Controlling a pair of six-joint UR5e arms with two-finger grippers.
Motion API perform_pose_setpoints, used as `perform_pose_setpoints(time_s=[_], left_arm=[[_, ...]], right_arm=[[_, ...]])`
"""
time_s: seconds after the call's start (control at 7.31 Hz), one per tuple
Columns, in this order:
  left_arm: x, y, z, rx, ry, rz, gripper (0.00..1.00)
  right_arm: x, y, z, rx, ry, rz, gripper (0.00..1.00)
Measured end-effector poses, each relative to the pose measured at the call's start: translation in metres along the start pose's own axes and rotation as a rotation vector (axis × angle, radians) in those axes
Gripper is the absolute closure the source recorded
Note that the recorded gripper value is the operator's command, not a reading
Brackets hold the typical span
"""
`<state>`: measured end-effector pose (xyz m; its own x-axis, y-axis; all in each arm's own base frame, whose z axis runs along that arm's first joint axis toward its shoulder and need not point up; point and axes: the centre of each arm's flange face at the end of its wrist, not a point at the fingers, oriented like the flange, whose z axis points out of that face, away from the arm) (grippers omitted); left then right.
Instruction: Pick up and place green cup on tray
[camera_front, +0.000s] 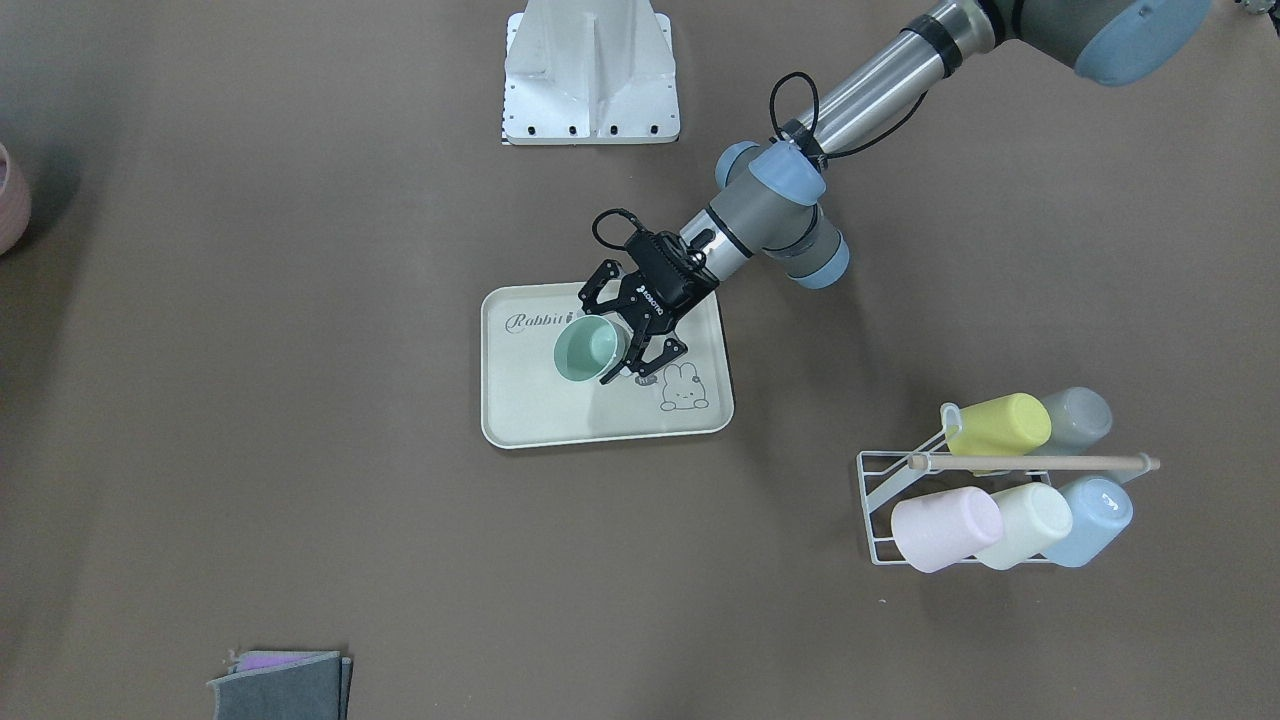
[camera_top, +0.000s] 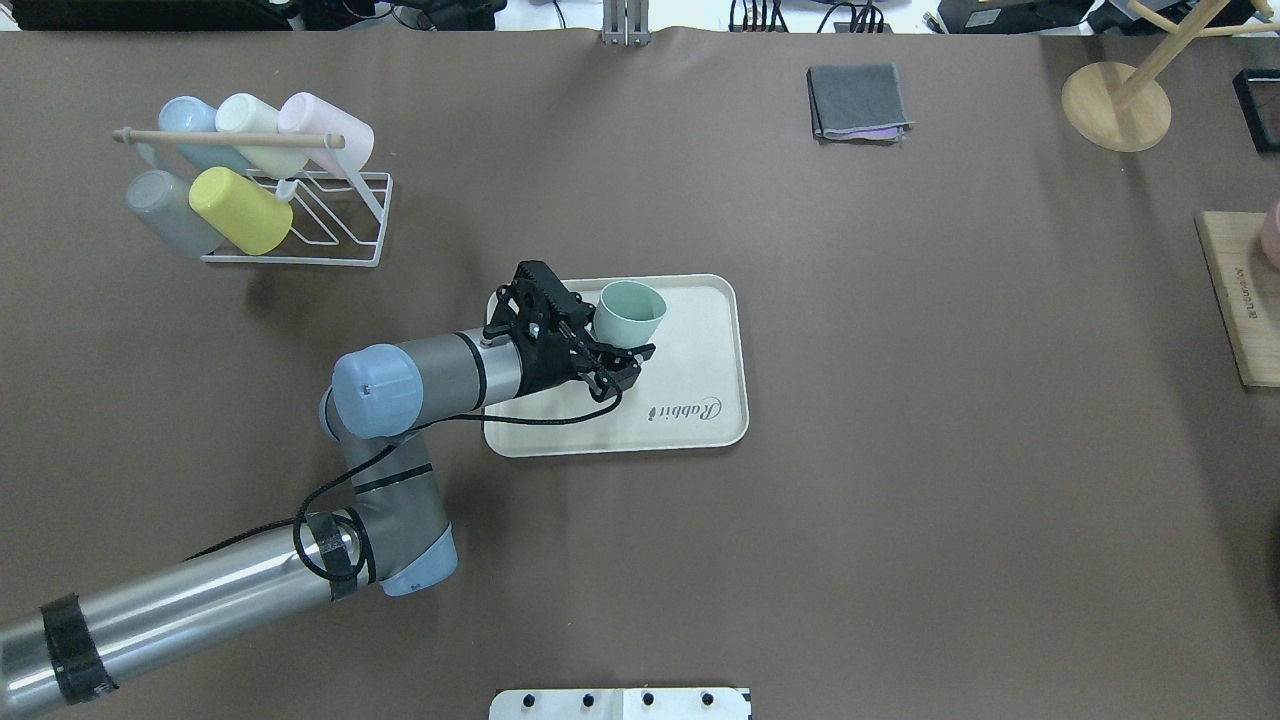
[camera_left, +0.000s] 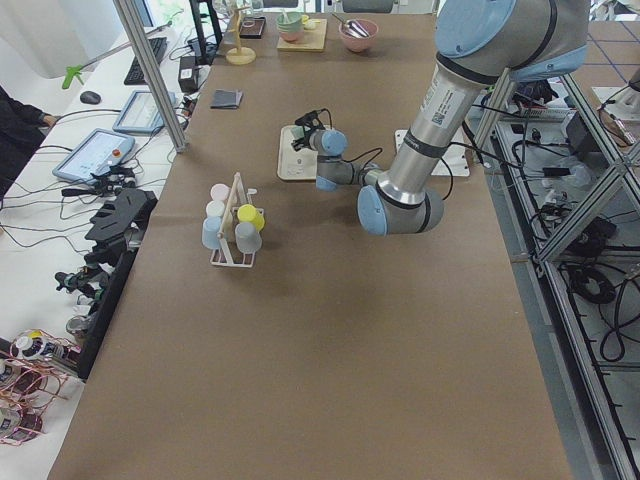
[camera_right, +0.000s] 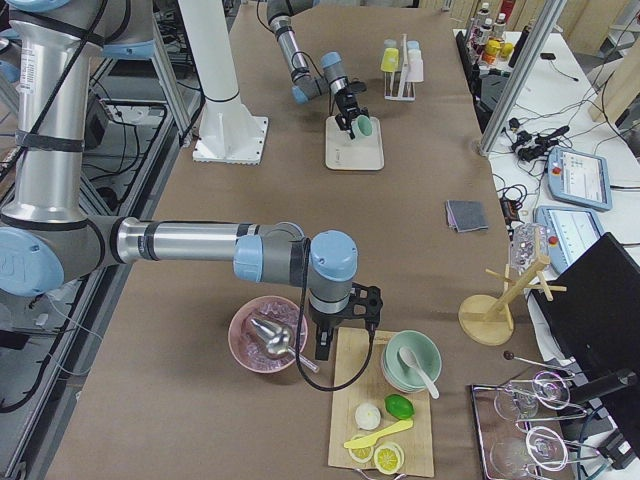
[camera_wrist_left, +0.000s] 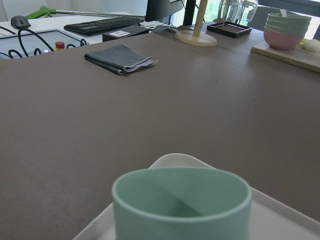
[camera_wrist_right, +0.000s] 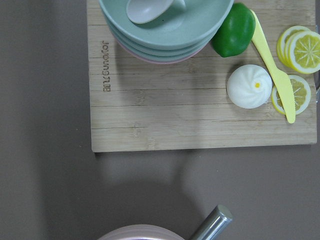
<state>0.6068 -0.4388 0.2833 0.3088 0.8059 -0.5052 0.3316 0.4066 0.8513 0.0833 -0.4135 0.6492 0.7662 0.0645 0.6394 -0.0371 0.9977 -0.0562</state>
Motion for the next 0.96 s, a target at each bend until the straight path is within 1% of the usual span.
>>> perform_pose_setpoints(time_s=[0.14,0.41,0.55,0.68,0.96], left_arm=[[0.004,0.001,0.0009,-0.001,0.005,-0.001,0.71],[0.0063,0.0007,0.001,0.005,0.001,0.001,0.6],[0.0058,0.0001,0.0005,0.012,-0.007,0.001,0.42],[0.0055,-0.0005,0.0003,0.016,-0.012,0.015,0.32],[0.0042,-0.0013,-0.0003,0.024,-0.027,0.083,0.25]], right_arm=[[-0.0001,-0.0001,-0.0001,0.0,0.0,0.0,0.0],[-0.0005,-0.0002,-0.0005,0.002,-0.001,-0.003,0.0],[-0.0005,-0.0003,-0.0006,0.002,0.0,-0.003,0.0],[-0.0004,-0.0003,-0.0005,0.002,0.0,-0.004,0.0],[-0.0005,-0.0003,-0.0007,0.002,0.001,-0.004,0.0]])
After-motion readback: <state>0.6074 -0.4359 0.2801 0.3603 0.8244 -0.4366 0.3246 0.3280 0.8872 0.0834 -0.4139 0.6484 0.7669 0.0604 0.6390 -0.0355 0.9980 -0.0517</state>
